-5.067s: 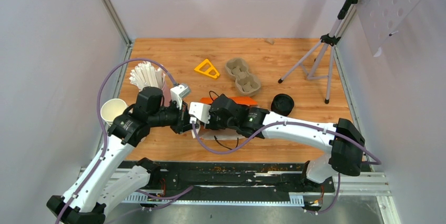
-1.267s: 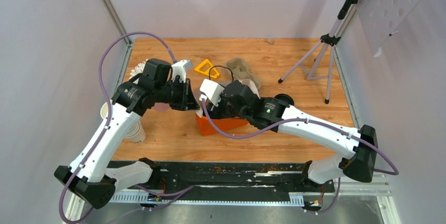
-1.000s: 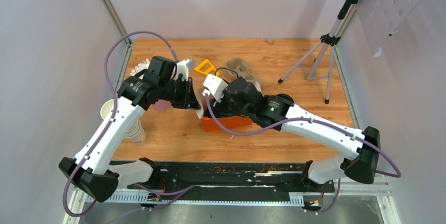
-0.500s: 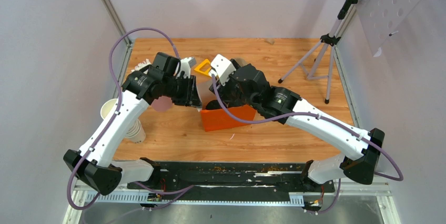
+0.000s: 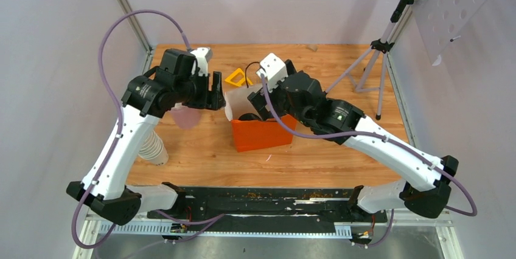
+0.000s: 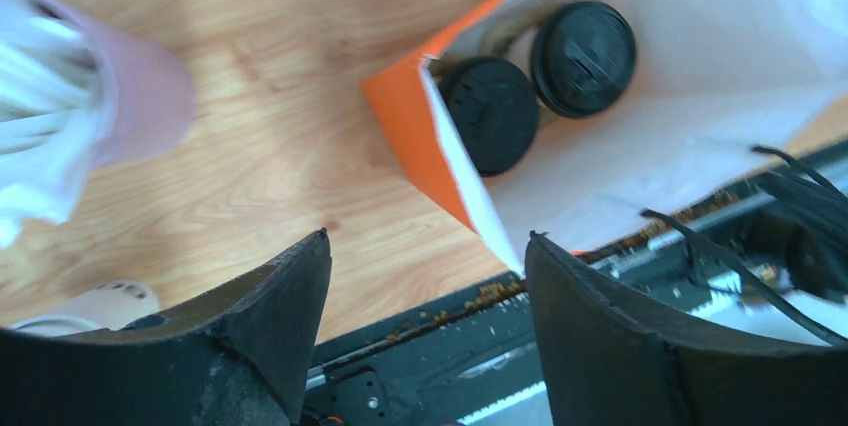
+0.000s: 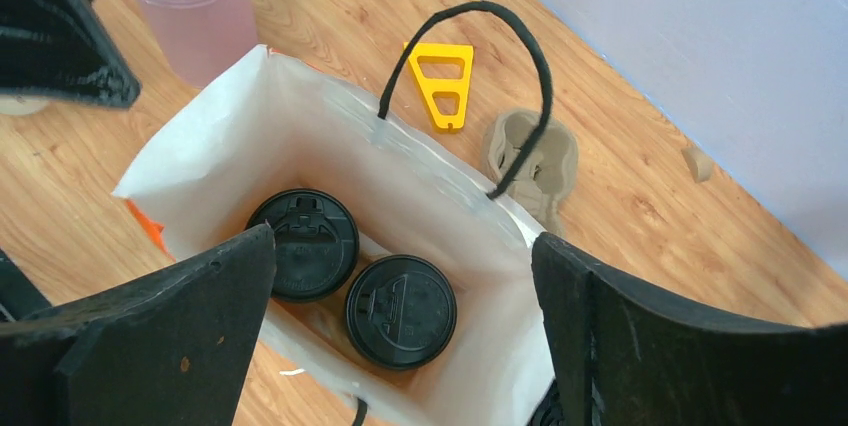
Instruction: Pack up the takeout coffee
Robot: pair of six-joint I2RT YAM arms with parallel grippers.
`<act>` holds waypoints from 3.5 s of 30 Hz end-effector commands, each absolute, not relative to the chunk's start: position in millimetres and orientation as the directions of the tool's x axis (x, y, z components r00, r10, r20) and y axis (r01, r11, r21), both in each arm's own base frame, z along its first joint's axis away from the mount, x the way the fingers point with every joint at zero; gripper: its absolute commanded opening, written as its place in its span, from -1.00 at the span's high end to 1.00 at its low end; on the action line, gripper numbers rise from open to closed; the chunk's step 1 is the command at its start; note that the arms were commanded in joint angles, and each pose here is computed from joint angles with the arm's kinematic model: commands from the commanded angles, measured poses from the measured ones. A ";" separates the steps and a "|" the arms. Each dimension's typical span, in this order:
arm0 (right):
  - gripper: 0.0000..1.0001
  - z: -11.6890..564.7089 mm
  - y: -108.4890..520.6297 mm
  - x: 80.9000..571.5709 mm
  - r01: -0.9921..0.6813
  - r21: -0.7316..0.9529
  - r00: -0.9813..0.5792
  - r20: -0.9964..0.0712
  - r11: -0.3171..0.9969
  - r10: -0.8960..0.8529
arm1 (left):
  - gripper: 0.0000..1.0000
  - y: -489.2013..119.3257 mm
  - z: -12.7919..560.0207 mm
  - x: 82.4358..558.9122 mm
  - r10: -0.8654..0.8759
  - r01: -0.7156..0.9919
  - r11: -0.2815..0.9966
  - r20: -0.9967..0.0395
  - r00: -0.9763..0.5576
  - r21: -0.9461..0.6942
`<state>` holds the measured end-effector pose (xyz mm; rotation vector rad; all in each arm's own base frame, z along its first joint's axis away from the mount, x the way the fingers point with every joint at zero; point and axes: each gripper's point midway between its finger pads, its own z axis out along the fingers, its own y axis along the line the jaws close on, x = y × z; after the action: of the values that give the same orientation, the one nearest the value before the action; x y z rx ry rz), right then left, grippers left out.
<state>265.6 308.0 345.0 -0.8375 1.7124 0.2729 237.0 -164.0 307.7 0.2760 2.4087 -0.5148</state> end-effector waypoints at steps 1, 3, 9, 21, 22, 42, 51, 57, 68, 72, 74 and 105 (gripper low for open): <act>-1.00 394.4 283.1 250.9 -0.620 -0.129 -0.103 -0.965 0.774 -0.243 | -0.67 -117.8 348.4 248.4 0.027 0.207 0.969 -0.782 -0.623 -0.131; -1.00 401.9 278.2 244.8 -0.627 -0.108 -0.110 -0.968 0.772 -0.225 | -0.98 -99.9 357.6 253.3 0.032 0.145 0.987 -0.811 -0.584 -0.066; -1.00 418.0 267.7 218.0 -0.690 -0.043 -0.127 -0.976 0.722 -0.180 | -1.00 -55.1 346.0 265.6 0.137 -0.006 0.984 -0.778 -0.613 0.178; -1.00 423.2 247.4 197.7 -0.727 -0.062 -0.043 -0.990 0.683 -0.136 | -0.31 -55.2 290.0 339.4 0.049 -0.082 0.988 -0.758 -0.651 0.135; -1.00 421.6 245.5 197.2 -0.726 -0.069 -0.039 -0.989 0.684 -0.142 | -0.24 -52.2 283.3 342.5 0.042 -0.095 0.986 -0.751 -0.659 0.138; -1.00 405.6 236.8 194.0 -0.721 -0.082 -0.050 -0.984 0.688 -0.169 | 0.26 -38.0 244.2 377.6 0.082 -0.100 0.976 -0.760 -0.645 0.191; -1.00 405.8 238.2 194.1 -0.728 -0.102 -0.037 -0.982 0.678 -0.187 | 0.95 -36.3 298.6 364.1 0.044 -0.120 0.984 -0.828 -0.559 0.133; -1.00 408.5 236.3 198.4 -0.715 -0.135 -0.023 -0.976 0.686 -0.217 | 0.93 -33.5 336.6 335.2 -0.007 -0.131 0.988 -0.838 -0.546 0.077; -1.00 439.5 215.4 213.9 -0.594 -0.090 0.026 -0.995 0.800 -0.093 | 0.95 -51.1 452.3 291.6 -0.091 0.011 0.995 -0.937 -0.336 -0.100; -1.00 447.1 213.5 217.1 -0.578 -0.108 0.037 -0.994 0.809 -0.107 | 0.96 -58.6 466.0 270.9 -0.126 0.068 0.985 -0.939 -0.320 -0.156; -1.00 448.6 214.8 218.4 -0.577 -0.115 0.029 -0.992 0.808 -0.121 | 0.96 -70.1 471.2 260.1 -0.146 0.135 0.971 -0.936 -0.319 -0.198; -1.00 444.9 198.3 222.8 -0.500 -0.067 -0.013 -0.996 0.864 -0.085 | 1.00 -189.6 438.7 254.3 -0.306 0.614 0.583 -0.844 -0.440 -0.532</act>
<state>222.1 208.1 440.2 -0.5310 1.5655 0.3551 243.0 -182.4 451.8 0.2274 1.7442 -1.0407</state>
